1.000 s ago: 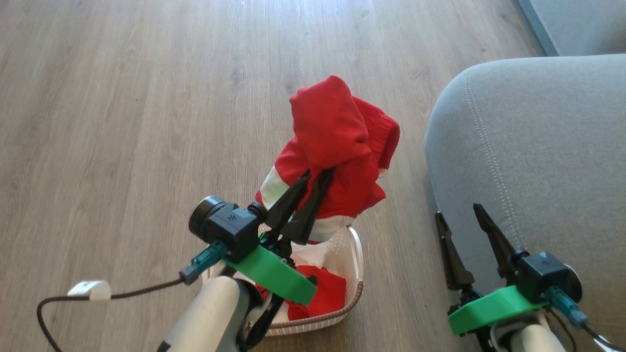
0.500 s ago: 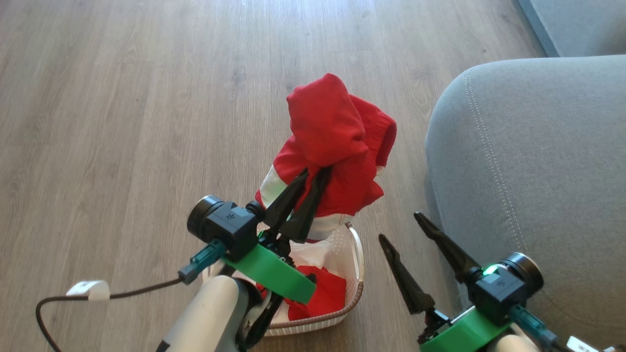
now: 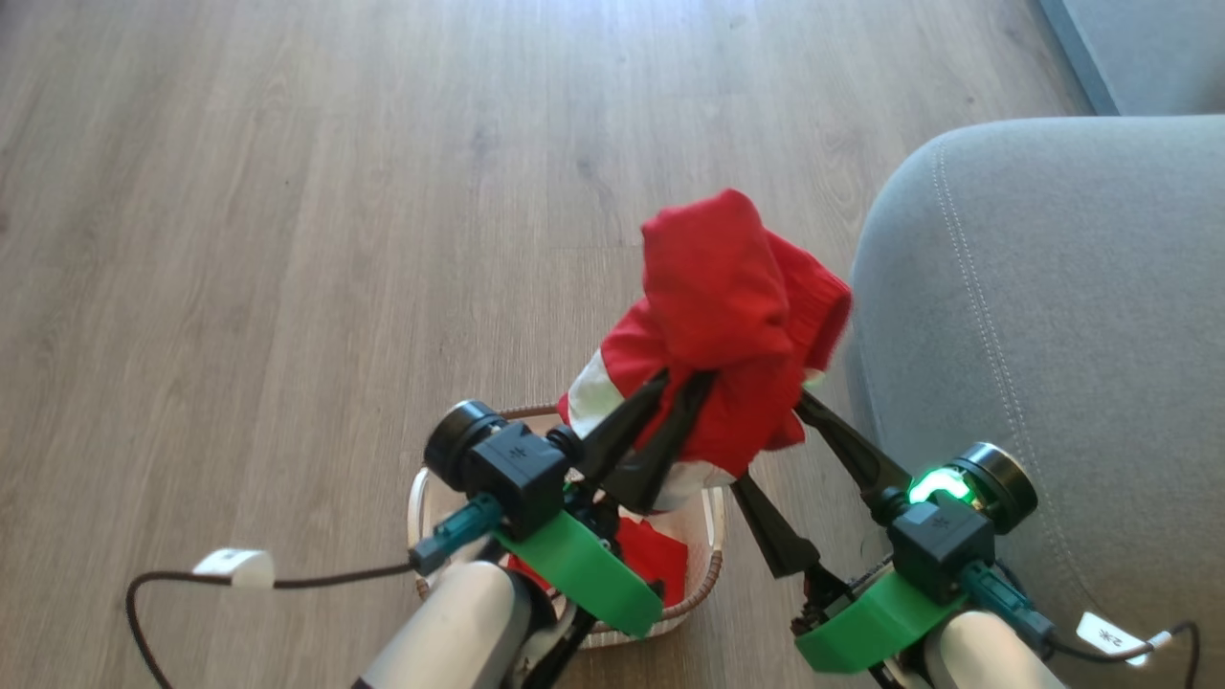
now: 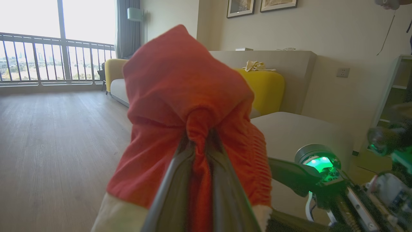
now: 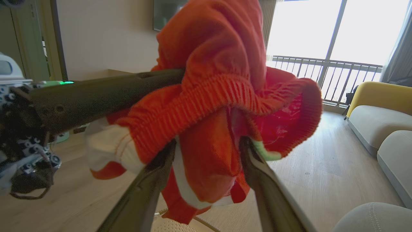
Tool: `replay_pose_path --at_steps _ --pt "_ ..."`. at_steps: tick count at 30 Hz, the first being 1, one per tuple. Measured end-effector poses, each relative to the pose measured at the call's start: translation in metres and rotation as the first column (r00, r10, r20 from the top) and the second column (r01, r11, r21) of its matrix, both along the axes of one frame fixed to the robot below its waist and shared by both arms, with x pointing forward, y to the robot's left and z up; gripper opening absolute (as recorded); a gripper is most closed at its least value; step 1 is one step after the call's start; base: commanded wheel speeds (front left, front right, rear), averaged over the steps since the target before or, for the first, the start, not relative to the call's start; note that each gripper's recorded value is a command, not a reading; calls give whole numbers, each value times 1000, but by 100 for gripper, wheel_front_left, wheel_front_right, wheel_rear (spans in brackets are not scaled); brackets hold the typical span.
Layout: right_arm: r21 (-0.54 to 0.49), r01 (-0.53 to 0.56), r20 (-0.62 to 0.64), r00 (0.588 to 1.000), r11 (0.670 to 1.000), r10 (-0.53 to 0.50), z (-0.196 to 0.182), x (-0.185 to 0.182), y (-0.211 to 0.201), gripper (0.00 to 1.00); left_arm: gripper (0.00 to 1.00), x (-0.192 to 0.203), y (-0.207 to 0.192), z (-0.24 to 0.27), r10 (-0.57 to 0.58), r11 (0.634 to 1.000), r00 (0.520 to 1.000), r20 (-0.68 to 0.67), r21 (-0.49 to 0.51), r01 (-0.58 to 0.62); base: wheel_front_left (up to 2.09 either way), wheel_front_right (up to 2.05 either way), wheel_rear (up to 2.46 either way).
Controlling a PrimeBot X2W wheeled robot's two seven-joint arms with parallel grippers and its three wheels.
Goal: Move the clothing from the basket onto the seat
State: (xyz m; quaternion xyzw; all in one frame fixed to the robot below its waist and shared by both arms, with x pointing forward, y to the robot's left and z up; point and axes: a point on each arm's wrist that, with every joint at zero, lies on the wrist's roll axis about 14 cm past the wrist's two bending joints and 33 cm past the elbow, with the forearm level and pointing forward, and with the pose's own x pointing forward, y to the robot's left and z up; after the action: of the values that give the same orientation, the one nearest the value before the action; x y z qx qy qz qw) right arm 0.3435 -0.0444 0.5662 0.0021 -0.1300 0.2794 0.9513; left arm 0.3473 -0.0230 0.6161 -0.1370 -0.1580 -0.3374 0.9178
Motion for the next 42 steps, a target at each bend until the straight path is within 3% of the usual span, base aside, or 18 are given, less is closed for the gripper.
replay_pose_path --at_steps 11,13,14,27,29,30,31,42 --pt "-46 -5 -2 1000 999 5 -7 4 6 100 0 -15 -12 -5 -52 999 999 -10 13 52 0 0 0" --pt "-55 -4 -6 1000 998 4 -10 6 6 19 0 -17 -15 -7 -66 998 998 -15 16 66 0 0 0" --pt "-54 -2 -8 1000 999 2 -10 6 6 0 0 -18 -17 -8 -72 997 997 -18 18 73 0 0 0" --pt "43 66 1 998 997 -66 6 20 -8 0 0 -15 -19 -13 -85 996 996 -36 13 86 0 0 0" --pt "59 72 5 997 996 -72 10 21 -9 0 47 -14 -18 -12 -78 997 996 -36 13 78 0 0 0" --pt "67 78 8 997 995 -79 12 22 -11 0 96 -14 -17 -12 -72 997 997 -37 13 72 0 0 0" --pt "72 85 13 996 994 -86 14 23 -13 0 100 -13 -17 -12 -70 997 997 -36 13 71 0 0 0" --pt "124 134 59 988 983 -142 34 27 -30 0 100 -13 -15 -13 -54 998 998 -28 27 55 0 0 0"
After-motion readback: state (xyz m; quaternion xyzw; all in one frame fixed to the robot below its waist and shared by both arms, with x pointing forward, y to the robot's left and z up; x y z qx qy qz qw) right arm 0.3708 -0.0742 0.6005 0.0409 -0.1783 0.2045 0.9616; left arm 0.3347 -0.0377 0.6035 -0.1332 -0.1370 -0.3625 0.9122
